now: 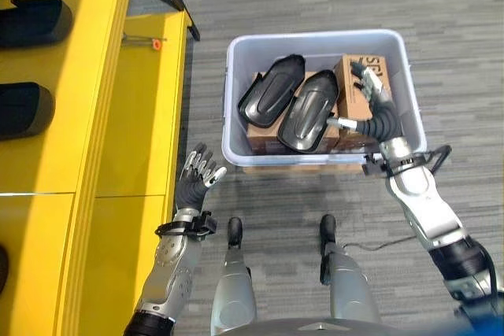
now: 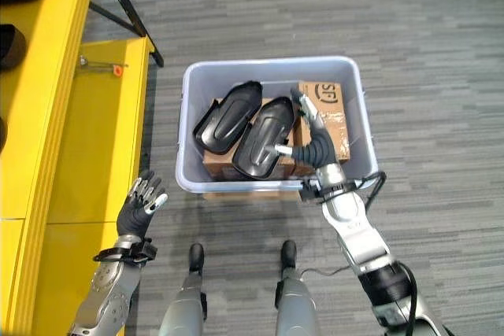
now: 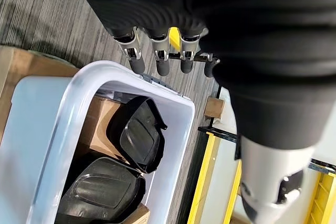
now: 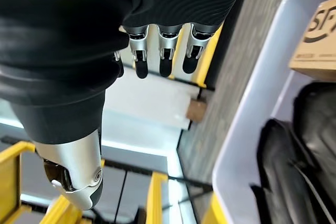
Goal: Move parts from the plastic box to the shelf.
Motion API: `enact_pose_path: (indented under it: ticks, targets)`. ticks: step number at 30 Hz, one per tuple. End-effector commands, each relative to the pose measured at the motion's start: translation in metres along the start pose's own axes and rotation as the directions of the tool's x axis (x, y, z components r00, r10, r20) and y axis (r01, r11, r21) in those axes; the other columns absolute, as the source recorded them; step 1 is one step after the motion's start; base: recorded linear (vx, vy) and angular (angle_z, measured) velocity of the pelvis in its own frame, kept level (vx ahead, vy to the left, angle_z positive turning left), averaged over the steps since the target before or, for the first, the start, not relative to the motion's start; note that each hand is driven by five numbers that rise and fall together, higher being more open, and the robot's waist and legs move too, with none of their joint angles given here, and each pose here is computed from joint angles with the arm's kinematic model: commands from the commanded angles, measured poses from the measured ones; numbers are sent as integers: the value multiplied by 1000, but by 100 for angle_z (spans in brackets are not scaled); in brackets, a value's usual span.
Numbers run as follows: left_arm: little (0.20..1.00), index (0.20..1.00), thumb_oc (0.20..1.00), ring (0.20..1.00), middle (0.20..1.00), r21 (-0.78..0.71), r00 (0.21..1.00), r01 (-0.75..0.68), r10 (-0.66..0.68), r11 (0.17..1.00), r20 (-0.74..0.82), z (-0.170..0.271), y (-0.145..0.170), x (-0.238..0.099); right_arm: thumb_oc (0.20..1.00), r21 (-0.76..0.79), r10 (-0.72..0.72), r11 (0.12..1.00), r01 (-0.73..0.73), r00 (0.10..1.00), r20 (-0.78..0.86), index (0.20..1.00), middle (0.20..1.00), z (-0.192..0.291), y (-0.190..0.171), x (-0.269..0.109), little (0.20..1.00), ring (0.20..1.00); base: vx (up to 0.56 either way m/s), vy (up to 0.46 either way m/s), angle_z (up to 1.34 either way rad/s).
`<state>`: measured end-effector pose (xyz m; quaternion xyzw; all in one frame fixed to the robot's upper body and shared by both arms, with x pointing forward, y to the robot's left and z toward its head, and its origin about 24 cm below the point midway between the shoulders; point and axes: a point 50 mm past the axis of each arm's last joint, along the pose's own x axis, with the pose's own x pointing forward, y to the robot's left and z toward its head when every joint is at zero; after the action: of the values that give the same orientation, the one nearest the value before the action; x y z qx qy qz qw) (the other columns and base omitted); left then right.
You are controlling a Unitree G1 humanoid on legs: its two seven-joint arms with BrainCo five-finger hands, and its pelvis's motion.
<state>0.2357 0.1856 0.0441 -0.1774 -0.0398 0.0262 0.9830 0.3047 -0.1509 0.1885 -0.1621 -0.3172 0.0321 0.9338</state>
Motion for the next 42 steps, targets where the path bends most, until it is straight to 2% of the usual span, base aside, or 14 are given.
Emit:
enact_pose_path:
  ticks: [1, 10, 15, 19, 33, 38, 42]
  targets:
    - [1000, 1000, 1000, 1000, 1000, 4, 987, 14, -14, 1000, 159, 35, 0, 2, 1000, 28, -95, 995, 93, 991, 90, 1000, 1000, 17, 6, 9, 1000, 1000, 55, -34, 6]
    - [1000, 1000, 1000, 1000, 1000, -5, 978, -5, 6, 1000, 210, 46, -7, 11, 1000, 139, -203, 970, 199, 979, 20, 1000, 1000, 12, 15, 36, 1000, 1000, 24, -6, 2]
    - [1000, 1000, 1000, 1000, 1000, 7, 971, -21, 19, 1000, 237, 51, -11, 14, 1000, 179, -372, 906, 382, 924, -90, 1000, 1000, -4, 5, 29, 1000, 1000, 18, 56, 2]
    - [1000, 1000, 1000, 1000, 1000, 14, 971, -26, 21, 1000, 238, 51, -12, 14, 1000, 181, -412, 886, 427, 904, -117, 1000, 1000, -9, 0, 26, 1000, 1000, 2, 25, 3]
    - [1000, 1000, 1000, 1000, 1000, 7, 972, -30, 27, 1000, 235, 49, -16, 14, 1000, 161, -455, 857, 490, 865, -214, 1000, 1000, -24, 7, 29, 1000, 1000, 0, 2, 0]
    - [1000, 1000, 1000, 1000, 1000, -6, 973, -32, 32, 999, 228, 48, -17, 13, 1000, 280, -413, 823, 494, 859, -303, 1000, 1000, -32, 20, 31, 1000, 1000, -26, 14, 0]
    - [1000, 1000, 1000, 1000, 1000, -13, 974, -34, 36, 999, 224, 47, -16, 13, 1000, 301, -401, 812, 500, 852, -336, 1000, 1000, -36, 23, 34, 1000, 1000, 0, 0, 0]
